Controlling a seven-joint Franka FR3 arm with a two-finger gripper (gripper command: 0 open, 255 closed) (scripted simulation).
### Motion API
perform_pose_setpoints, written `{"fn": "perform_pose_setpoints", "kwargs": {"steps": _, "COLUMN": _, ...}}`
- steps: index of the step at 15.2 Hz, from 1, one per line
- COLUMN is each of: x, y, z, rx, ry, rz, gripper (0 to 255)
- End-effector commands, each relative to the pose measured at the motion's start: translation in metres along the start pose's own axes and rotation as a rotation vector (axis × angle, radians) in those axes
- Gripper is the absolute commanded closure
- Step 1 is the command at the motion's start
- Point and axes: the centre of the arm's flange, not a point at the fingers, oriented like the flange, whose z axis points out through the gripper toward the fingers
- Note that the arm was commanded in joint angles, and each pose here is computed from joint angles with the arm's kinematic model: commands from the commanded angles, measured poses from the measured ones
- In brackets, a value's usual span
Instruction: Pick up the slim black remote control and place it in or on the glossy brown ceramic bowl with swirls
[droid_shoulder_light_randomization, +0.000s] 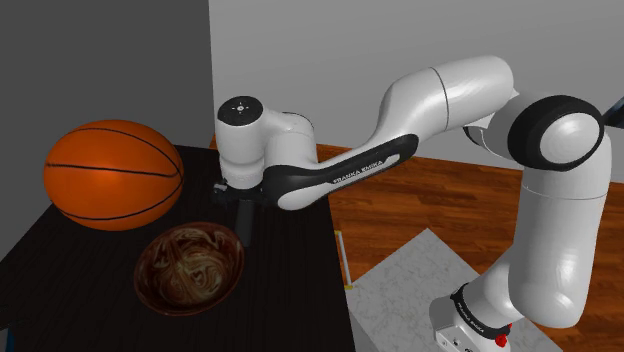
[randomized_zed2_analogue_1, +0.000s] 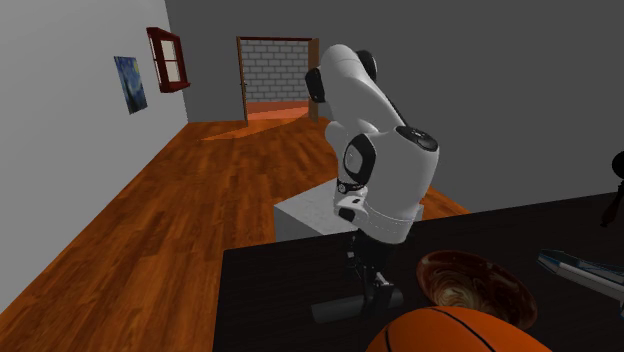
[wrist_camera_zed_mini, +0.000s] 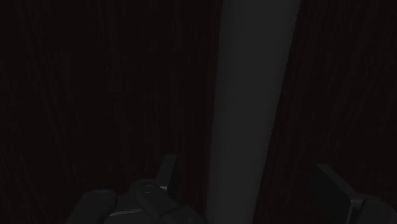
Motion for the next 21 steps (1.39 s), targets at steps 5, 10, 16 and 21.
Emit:
{"fn": "perform_pose_setpoints", "kwargs": {"steps": 5, "x": -0.0009, "y": -0.0001, "z": 0.0194, "rx": 0.0, "ry": 0.0, "rz": 0.0, "gripper": 0}}
{"fn": "perform_pose_setpoints", "kwargs": {"steps": 10, "x": -0.0009, "y": -0.0001, "z": 0.0194, "rx": 0.0, "ry": 0.0, "rz": 0.0, "gripper": 0}}
{"fn": "perform_pose_setpoints", "kwargs": {"steps": 16, "x": -0.0008, "y": 0.0011, "z": 0.0205, "rx": 0.0, "ry": 0.0, "rz": 0.0, "gripper": 255}}
{"fn": "perform_pose_setpoints", "kwargs": {"steps": 21, "x": 0.0002, "y": 0.0001, "z": 0.0143, "rx": 0.0, "ry": 0.0, "rz": 0.0, "gripper": 255}}
